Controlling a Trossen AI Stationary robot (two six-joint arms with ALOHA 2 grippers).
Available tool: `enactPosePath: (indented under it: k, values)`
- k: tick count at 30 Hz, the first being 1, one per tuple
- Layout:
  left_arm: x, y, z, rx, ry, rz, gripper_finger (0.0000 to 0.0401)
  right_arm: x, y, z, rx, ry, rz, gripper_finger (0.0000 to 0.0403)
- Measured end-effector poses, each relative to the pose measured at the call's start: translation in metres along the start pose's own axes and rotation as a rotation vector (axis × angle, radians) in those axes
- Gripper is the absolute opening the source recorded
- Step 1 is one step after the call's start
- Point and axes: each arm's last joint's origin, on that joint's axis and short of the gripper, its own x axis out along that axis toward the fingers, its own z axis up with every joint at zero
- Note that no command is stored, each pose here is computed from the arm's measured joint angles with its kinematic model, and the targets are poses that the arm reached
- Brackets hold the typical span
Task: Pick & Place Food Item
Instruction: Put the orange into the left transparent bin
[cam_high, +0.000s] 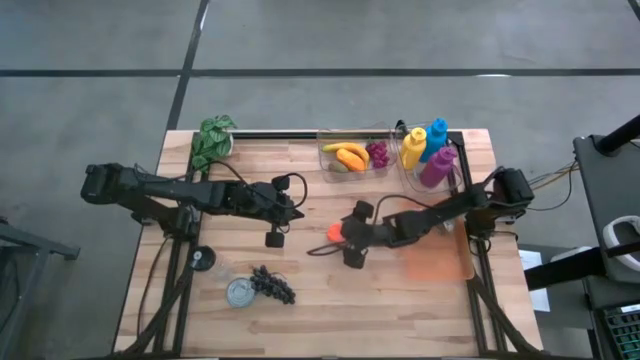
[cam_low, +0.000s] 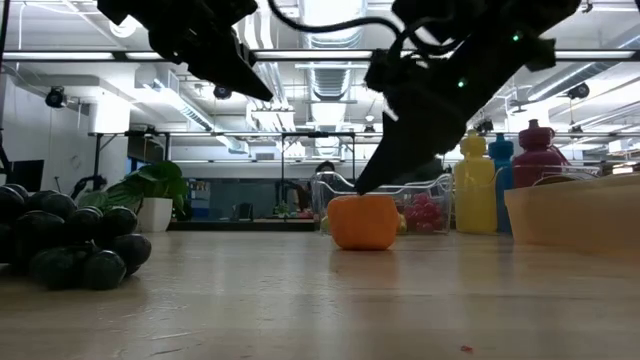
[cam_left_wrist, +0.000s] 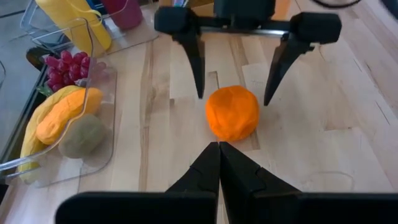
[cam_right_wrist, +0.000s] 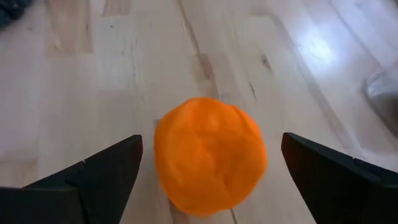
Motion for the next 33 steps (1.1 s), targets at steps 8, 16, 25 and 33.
enactPosePath:
  k: [8,16,25,33]
  values:
    - [0.000,0.000,-0.001,0.001,0.006,-0.001,0.0014,0.008,-0.002,-0.003,-0.021,0.016,-0.002,0.0382]
    - [0.000,0.000,-0.001,0.001,0.007,-0.001,0.0015,0.013,-0.007,-0.007,-0.013,0.038,0.026,0.0383]
    - [0.000,0.000,-0.001,0.001,0.012,-0.003,0.0015,0.027,-0.005,-0.013,-0.060,0.052,0.046,0.0378]
    - [0.000,0.000,-0.001,0.001,0.013,-0.002,0.0015,0.027,-0.004,-0.012,-0.062,0.050,0.051,0.0331]
